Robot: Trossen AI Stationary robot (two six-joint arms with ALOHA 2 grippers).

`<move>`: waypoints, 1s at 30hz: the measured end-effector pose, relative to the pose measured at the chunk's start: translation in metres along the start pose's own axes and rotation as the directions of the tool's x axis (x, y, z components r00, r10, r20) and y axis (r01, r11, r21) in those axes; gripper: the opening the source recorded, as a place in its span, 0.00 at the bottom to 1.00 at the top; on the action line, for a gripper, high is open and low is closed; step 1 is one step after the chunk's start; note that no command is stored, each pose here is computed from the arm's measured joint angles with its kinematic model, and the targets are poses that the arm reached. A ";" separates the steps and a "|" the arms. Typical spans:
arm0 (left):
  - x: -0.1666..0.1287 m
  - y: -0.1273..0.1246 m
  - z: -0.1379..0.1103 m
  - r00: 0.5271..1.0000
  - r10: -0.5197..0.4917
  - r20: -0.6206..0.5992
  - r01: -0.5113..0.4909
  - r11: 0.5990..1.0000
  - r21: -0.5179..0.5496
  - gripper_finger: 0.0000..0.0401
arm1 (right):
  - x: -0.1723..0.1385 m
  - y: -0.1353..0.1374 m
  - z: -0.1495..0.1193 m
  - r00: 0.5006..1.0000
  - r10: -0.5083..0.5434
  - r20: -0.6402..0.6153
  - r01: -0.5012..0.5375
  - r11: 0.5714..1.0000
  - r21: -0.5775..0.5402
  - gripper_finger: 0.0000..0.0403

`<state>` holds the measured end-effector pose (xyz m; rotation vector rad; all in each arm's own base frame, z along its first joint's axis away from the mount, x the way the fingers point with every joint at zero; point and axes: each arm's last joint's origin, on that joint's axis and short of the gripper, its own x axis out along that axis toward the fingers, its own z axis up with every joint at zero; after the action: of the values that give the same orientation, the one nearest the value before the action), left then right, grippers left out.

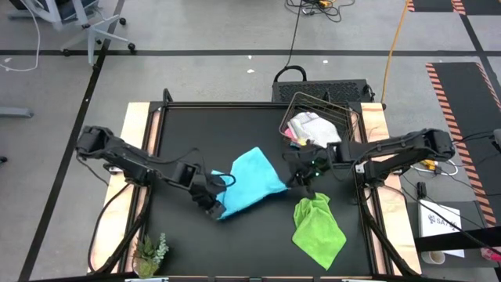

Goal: Fold microfiber towels
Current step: Fold the blue towel

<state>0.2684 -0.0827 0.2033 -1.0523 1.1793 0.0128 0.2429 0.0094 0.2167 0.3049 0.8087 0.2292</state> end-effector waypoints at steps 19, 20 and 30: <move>0.002 -0.008 0.018 0.941 -0.002 0.337 -0.004 1.000 0.016 0.21 | 0.018 0.017 -0.044 0.983 0.049 -0.176 -0.044 0.999 0.028 0.03; 0.002 -0.006 0.019 0.941 0.005 0.340 -0.009 1.000 0.010 0.21 | 0.018 0.018 -0.044 0.982 0.049 -0.182 -0.047 0.999 0.018 0.04; 0.000 -0.001 0.022 0.943 0.038 0.330 -0.036 0.999 -0.011 0.21 | 0.019 0.021 -0.050 0.977 -0.100 -0.191 0.083 0.992 -0.093 0.27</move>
<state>0.2853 -0.0688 0.2039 -0.9876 0.8939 0.2143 0.2171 0.0437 0.1792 0.1659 1.0019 0.2084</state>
